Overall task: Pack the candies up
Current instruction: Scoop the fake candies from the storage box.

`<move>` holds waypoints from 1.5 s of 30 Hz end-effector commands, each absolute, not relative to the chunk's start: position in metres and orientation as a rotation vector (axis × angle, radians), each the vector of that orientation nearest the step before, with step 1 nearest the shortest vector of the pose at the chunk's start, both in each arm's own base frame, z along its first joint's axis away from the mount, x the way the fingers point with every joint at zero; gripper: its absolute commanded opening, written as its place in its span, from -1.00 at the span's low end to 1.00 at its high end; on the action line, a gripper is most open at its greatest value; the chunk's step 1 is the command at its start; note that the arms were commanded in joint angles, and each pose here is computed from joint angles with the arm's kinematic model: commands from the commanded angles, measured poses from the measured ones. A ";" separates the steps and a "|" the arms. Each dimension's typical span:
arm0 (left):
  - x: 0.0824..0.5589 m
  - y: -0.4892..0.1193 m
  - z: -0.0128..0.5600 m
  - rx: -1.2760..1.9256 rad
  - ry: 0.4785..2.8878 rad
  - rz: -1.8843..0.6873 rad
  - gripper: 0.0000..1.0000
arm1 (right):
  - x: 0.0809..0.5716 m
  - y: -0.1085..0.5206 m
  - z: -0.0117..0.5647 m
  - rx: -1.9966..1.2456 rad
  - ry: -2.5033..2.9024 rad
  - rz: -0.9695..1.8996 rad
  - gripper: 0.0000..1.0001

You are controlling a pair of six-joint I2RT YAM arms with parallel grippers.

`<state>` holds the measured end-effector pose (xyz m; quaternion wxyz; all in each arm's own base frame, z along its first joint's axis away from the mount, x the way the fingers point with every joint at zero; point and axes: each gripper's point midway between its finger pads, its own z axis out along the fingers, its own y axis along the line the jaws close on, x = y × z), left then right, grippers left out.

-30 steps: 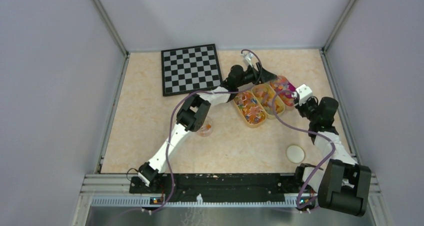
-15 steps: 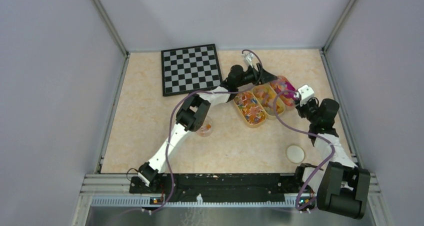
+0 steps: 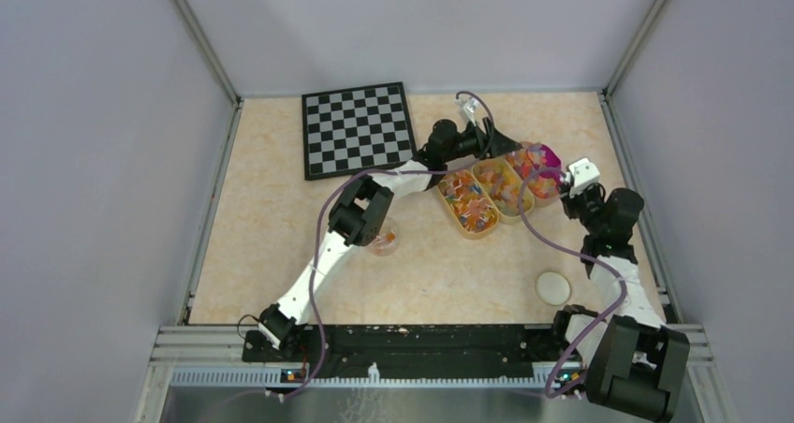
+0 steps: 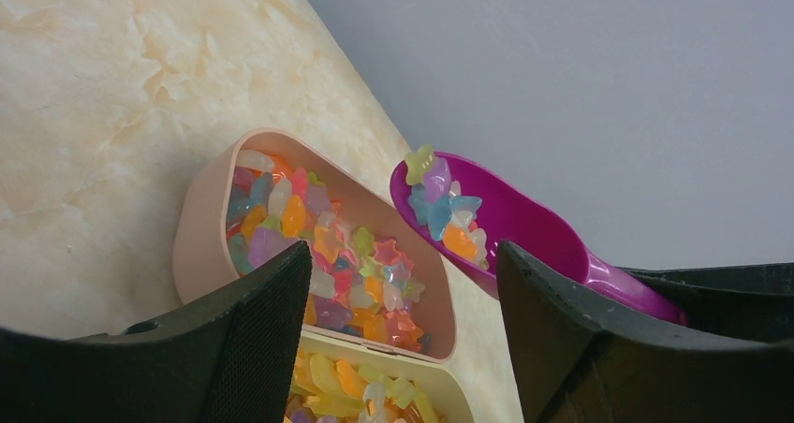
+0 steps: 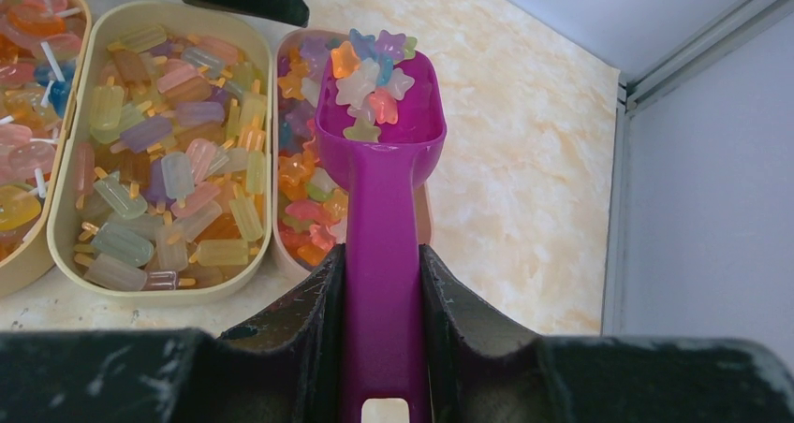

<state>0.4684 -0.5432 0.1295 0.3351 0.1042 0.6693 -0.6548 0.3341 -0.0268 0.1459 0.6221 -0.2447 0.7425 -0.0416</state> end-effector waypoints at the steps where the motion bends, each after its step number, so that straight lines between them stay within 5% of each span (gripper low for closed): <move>1: 0.455 -0.544 0.198 0.349 1.611 -1.745 0.54 | 0.334 -0.024 0.173 -0.564 1.599 -0.099 -1.00; 23: 0.443 -0.523 0.275 0.441 1.490 -1.662 0.56 | 0.323 -0.017 0.215 -0.527 1.473 -0.075 -1.00; 45: 0.441 -0.509 0.283 0.444 1.507 -1.640 0.55 | 0.313 -0.008 0.232 -0.511 1.410 -0.024 -1.00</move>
